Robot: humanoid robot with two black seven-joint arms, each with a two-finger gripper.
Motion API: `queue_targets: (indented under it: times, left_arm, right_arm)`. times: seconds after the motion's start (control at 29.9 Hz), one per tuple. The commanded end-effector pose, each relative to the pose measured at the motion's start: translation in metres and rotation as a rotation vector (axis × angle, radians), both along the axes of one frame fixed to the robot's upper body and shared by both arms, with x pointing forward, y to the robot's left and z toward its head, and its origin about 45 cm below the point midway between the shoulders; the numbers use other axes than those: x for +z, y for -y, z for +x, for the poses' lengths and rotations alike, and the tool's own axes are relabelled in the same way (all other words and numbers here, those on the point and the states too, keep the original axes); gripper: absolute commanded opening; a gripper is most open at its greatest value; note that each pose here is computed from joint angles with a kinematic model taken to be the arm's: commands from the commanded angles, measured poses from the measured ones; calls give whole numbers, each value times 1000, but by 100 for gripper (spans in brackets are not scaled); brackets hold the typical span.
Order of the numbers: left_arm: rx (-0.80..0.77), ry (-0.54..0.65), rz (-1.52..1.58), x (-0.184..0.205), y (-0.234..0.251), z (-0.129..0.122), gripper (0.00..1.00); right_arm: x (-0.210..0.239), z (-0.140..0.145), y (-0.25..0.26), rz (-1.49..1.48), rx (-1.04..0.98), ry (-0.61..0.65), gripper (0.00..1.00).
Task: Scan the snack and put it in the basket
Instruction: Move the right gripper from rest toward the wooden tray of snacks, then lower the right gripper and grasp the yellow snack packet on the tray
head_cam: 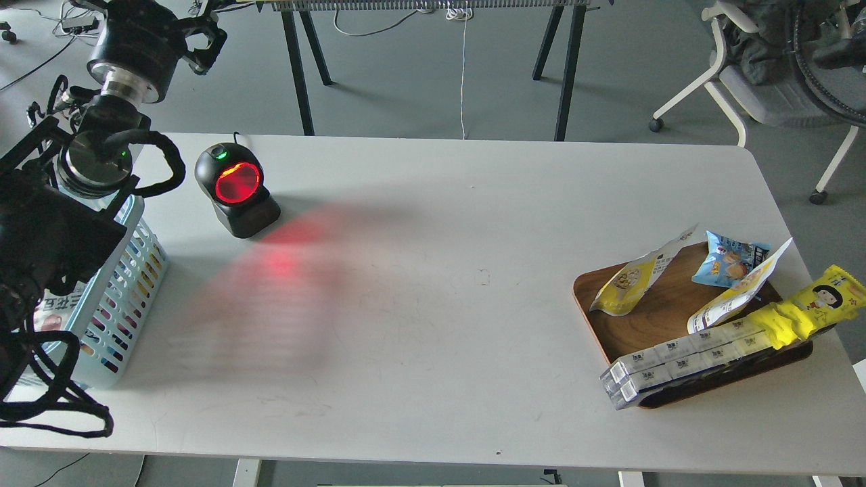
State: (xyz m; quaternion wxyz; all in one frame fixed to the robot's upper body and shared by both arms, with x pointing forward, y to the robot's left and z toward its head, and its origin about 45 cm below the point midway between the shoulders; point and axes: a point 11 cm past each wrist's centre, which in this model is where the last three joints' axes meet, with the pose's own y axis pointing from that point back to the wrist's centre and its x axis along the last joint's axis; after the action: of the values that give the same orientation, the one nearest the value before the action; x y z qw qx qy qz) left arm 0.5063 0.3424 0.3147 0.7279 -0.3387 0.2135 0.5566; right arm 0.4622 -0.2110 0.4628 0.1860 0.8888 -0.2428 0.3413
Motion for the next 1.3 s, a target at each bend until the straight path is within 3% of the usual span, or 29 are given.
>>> queue_targets:
  times: [0.0, 0.3, 0.6, 1.07, 1.27]
  left_arm:
    - [-4, -4, -4, -3, 3, 0, 100]
    - [6, -6, 0, -4, -2, -1, 100]
    - [9, -12, 5, -6, -5, -2, 100]
    - [9, -30, 3, -15, -5, -5, 100]
    - [2, -32, -2, -17, -1, -5, 100]
  right_arm:
    - [-2, -23, -33, -162, 115, 75, 99]
    - [-36, -85, -62, -626, 413, 217, 99]
    - [-88, -86, -17, -1025, 552, 418, 99]
    - [-144, -113, 65, -1169, 584, 277, 98]
    - [-168, -100, 95, -1198, 520, 215, 96]
